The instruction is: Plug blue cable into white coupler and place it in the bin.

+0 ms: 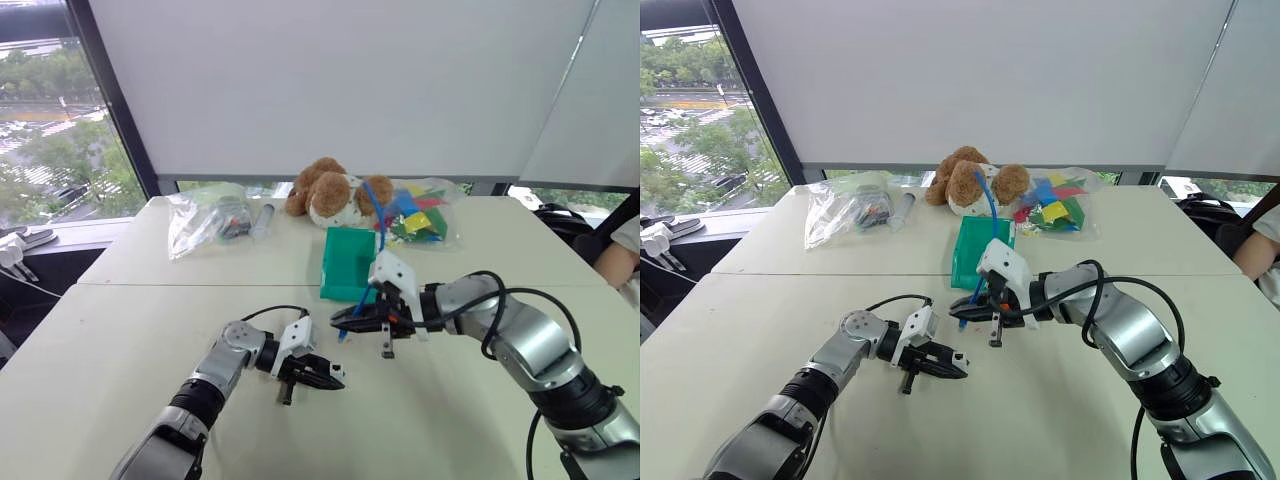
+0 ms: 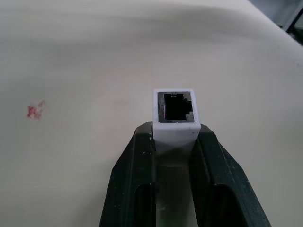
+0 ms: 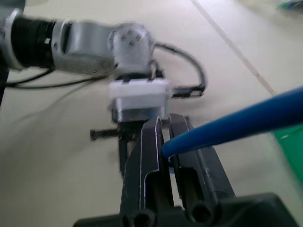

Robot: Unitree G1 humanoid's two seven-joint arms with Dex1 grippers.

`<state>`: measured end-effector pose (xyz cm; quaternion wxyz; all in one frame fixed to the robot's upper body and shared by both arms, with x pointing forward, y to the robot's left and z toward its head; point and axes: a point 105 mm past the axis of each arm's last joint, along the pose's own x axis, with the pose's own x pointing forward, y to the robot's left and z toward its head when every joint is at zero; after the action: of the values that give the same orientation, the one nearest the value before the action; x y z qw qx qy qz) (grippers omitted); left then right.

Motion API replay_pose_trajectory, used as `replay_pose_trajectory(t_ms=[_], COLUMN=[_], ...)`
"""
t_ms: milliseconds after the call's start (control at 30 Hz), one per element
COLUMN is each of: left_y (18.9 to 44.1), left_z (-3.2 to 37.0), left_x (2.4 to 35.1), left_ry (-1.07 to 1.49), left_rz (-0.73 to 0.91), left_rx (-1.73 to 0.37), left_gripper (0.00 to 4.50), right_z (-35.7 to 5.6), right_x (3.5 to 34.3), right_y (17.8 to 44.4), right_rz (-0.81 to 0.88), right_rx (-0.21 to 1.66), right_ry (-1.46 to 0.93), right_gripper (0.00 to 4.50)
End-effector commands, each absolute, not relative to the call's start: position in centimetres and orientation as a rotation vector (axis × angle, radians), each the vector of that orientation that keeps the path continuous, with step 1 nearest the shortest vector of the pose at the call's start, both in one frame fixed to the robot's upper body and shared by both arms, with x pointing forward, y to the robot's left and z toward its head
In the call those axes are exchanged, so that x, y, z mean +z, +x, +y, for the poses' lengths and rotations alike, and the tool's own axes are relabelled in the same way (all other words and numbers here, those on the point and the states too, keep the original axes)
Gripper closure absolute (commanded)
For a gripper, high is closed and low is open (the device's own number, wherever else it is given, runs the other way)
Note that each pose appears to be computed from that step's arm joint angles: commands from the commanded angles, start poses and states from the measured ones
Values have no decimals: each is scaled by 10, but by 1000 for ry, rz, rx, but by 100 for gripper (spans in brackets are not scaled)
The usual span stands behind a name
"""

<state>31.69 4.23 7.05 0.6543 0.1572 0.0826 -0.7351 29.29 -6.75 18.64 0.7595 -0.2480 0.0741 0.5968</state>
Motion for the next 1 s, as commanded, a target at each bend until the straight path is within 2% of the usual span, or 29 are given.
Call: replay_pose_trajectory(t_ms=[33, 433, 1000], left_y=[318, 317, 317], left_z=[41, 41, 41], left_x=[62, 55, 55], left_ry=[420, 485, 475], left_rz=[217, 220, 210], left_rx=[-1673, -1684, -1674], left_gripper=[417, 417, 417], right_z=[-63, -57, -62], right_x=[186, 161, 143], right_y=[286, 288, 287], right_rz=[126, 159, 219], right_rx=[1331, 1353, 1374], right_ry=[-598, -653, -695], right_gripper=[450, 450, 450])
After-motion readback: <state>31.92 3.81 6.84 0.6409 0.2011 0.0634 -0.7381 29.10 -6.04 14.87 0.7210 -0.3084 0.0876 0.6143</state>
